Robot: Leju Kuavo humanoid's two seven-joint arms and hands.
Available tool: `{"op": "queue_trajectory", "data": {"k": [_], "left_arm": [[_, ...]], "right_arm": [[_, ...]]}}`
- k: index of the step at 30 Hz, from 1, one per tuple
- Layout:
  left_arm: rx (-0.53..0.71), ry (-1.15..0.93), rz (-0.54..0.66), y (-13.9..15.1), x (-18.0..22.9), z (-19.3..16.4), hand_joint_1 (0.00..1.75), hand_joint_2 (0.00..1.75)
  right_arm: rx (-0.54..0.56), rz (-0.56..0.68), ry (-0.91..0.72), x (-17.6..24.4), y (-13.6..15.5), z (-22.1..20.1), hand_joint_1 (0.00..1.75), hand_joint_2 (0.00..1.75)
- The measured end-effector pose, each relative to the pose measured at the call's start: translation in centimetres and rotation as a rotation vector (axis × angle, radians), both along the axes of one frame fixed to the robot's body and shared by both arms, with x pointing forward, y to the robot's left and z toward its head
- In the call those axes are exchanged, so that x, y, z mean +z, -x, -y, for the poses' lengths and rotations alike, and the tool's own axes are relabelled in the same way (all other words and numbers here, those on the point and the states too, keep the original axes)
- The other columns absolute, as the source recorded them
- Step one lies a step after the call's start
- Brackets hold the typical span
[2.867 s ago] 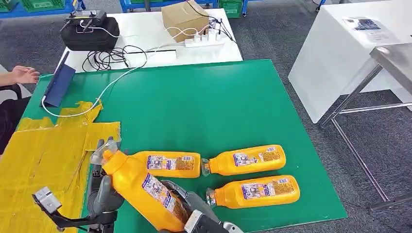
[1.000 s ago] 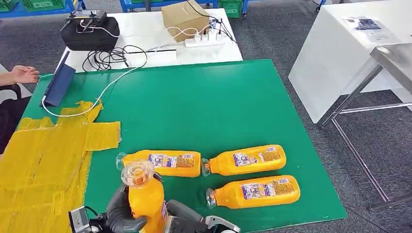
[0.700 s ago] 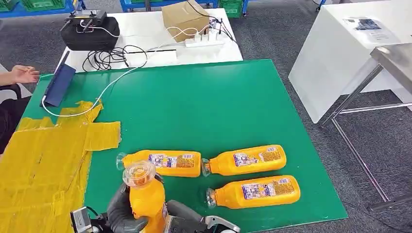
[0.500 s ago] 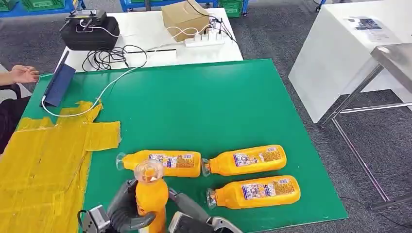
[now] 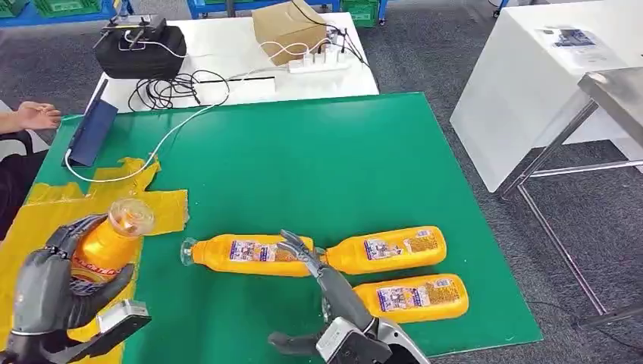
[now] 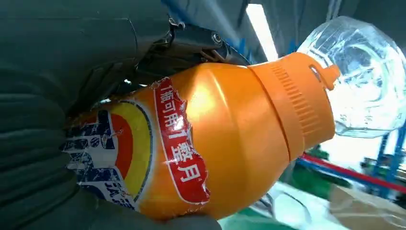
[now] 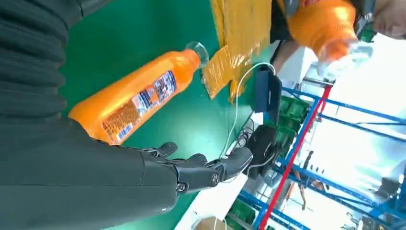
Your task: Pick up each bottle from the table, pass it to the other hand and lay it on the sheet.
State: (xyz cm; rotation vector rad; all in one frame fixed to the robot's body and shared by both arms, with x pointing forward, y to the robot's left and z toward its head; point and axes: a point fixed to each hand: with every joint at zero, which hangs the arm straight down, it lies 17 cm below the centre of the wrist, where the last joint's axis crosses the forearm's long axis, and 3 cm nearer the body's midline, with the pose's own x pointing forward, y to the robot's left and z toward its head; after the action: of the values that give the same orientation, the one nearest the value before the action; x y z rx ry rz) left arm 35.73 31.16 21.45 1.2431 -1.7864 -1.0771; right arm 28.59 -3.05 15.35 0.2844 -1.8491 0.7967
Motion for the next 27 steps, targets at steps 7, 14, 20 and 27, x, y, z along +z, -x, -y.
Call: {"op": "queue_trajectory", "data": {"k": [7,14,20,27], "left_arm": [[0.107,-0.29,0.027,-0.3,-0.5,-2.2,1.75,1.75],[0.097,-0.338,0.014,-0.4,-1.1,-2.5,1.75,1.75],[0.072,-0.458,-0.068,-1.4,-4.3,-2.6,1.75,1.75],[-0.125,-0.57,-0.292,-2.2,-14.1,-1.4,1.75,1.75]], "right_arm": [[0.007,0.003,0.008,0.0,-0.1,0.4,0.0,1.75],[0.015,0.006,0.016,-0.1,-0.1,0.5,0.0,1.75],[0.015,0.001,0.066,-0.5,-1.4,0.8,0.0,1.75],[0.017,0.025,0.136,-0.8,-4.8,1.3,0.0,1.75]]}}
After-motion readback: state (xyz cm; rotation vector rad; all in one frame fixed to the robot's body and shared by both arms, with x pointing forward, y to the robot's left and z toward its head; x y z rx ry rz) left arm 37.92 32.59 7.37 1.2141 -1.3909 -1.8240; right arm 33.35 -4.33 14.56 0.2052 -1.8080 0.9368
